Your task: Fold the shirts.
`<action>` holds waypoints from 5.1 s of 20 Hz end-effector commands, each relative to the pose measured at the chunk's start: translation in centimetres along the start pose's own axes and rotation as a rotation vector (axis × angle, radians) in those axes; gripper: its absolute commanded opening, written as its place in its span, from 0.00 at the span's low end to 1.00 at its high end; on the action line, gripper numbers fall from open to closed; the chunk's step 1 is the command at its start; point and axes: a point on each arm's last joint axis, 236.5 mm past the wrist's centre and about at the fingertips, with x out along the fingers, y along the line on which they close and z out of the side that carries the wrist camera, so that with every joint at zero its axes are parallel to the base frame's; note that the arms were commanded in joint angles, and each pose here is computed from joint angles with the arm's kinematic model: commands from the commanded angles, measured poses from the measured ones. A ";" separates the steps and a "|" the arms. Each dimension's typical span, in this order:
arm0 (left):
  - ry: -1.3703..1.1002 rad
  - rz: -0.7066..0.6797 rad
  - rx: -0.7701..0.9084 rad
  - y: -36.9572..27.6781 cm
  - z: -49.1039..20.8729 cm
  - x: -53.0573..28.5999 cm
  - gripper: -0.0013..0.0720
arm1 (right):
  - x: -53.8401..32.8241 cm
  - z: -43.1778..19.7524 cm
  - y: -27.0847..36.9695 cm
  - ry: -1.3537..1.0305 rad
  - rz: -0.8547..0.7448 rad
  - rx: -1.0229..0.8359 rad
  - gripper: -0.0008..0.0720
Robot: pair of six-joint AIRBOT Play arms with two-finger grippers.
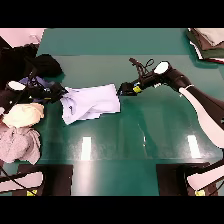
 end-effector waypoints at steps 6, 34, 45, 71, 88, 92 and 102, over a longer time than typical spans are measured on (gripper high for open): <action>-0.122 -0.061 0.017 -2.2 3.7 -0.6 0.05 | 0.0 -0.2 0.1 0.007 0.002 0.000 0.68; 0.359 -0.098 0.503 -2.5 -4.9 -2.3 0.76 | 1.5 -2.5 -1.9 0.119 0.010 0.179 0.84; 0.268 -0.144 0.584 -7.3 -0.9 -5.2 0.76 | 11.4 0.3 2.8 -0.055 0.143 0.325 0.83; 0.329 -0.146 0.421 -7.6 -2.1 -5.6 0.75 | -44.2 -16.2 -28.4 -1.061 -0.662 0.821 0.03; 0.324 -0.217 0.401 -9.3 -2.3 -5.9 0.10 | -49.9 -34.5 -30.4 -0.554 -1.097 1.142 0.26; 0.336 -0.219 0.403 -9.3 -2.6 -6.0 0.10 | -54.0 -33.1 -29.2 -0.601 -1.148 1.111 0.80; 0.294 -0.212 0.397 -9.3 -1.6 -5.6 0.10 | -43.9 -13.0 -19.8 -0.627 -0.625 0.712 0.80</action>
